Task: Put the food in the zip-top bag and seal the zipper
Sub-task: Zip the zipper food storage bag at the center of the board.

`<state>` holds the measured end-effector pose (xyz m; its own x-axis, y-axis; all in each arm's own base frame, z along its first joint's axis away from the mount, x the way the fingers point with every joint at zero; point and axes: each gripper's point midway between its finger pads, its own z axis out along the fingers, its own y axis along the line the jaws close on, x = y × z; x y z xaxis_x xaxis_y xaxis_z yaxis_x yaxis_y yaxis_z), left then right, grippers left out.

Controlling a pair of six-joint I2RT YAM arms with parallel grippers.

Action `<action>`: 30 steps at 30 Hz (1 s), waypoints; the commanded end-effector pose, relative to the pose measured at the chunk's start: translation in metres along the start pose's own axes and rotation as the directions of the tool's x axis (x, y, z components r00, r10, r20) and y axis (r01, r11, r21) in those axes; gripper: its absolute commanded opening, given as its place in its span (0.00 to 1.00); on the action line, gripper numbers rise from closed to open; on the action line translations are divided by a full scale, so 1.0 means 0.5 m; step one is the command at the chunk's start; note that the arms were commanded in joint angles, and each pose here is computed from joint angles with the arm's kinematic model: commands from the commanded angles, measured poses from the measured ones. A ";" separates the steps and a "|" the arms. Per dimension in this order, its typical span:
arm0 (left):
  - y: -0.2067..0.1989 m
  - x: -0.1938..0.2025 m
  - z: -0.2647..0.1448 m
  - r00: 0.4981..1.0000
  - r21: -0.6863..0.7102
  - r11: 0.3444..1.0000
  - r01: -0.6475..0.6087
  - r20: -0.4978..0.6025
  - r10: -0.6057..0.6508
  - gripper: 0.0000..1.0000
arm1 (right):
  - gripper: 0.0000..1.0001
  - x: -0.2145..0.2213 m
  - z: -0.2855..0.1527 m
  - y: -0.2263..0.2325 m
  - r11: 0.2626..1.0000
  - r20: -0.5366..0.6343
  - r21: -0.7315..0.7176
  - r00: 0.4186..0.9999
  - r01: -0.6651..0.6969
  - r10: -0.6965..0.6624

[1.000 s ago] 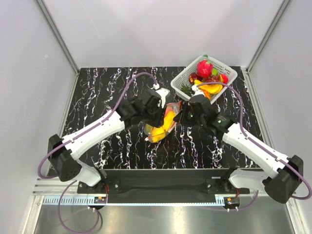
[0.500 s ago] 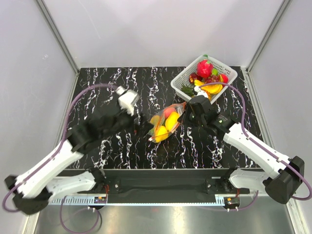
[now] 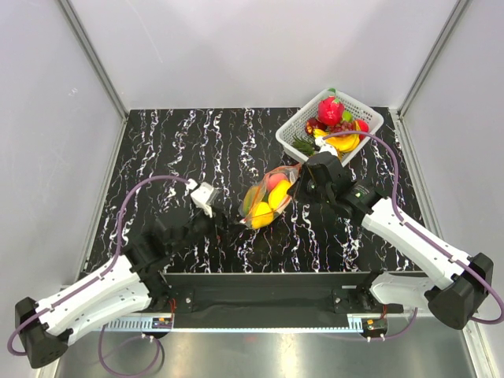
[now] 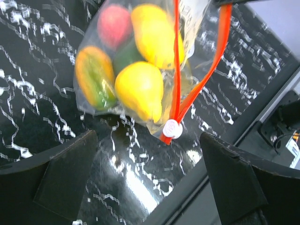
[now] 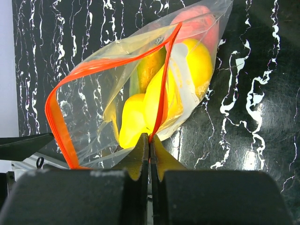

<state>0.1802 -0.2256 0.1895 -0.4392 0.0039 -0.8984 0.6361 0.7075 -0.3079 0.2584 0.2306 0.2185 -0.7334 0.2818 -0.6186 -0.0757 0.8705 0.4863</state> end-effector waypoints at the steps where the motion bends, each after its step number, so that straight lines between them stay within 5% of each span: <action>1: -0.025 -0.083 -0.008 0.977 0.059 0.997 -0.041 0.212 0.027 0.98 | 0.00 -0.046 -0.022 0.030 0.999 0.075 -0.032 0.997 -0.016 0.018; 9: -0.046 -0.036 0.012 0.952 0.152 0.972 -0.181 0.276 0.134 0.99 | 0.00 -0.053 -0.027 0.031 0.999 0.086 -0.029 0.996 -0.019 0.021; 19: -0.008 -0.042 0.021 0.879 0.032 0.945 -0.326 0.379 0.290 0.94 | 0.00 -0.056 -0.019 0.034 0.999 0.088 -0.026 0.996 -0.025 0.027; 30: -0.004 -0.016 0.061 0.863 0.030 0.916 -0.399 0.349 0.365 0.82 | 0.00 -0.061 -0.025 0.037 0.998 0.098 -0.032 0.994 -0.045 0.048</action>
<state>0.1978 -0.2418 0.1582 -0.0311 0.0885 -0.9956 0.7751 0.6311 0.0319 0.2628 0.2285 0.2242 -0.7173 0.3091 -0.6244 -0.0512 0.8704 0.4897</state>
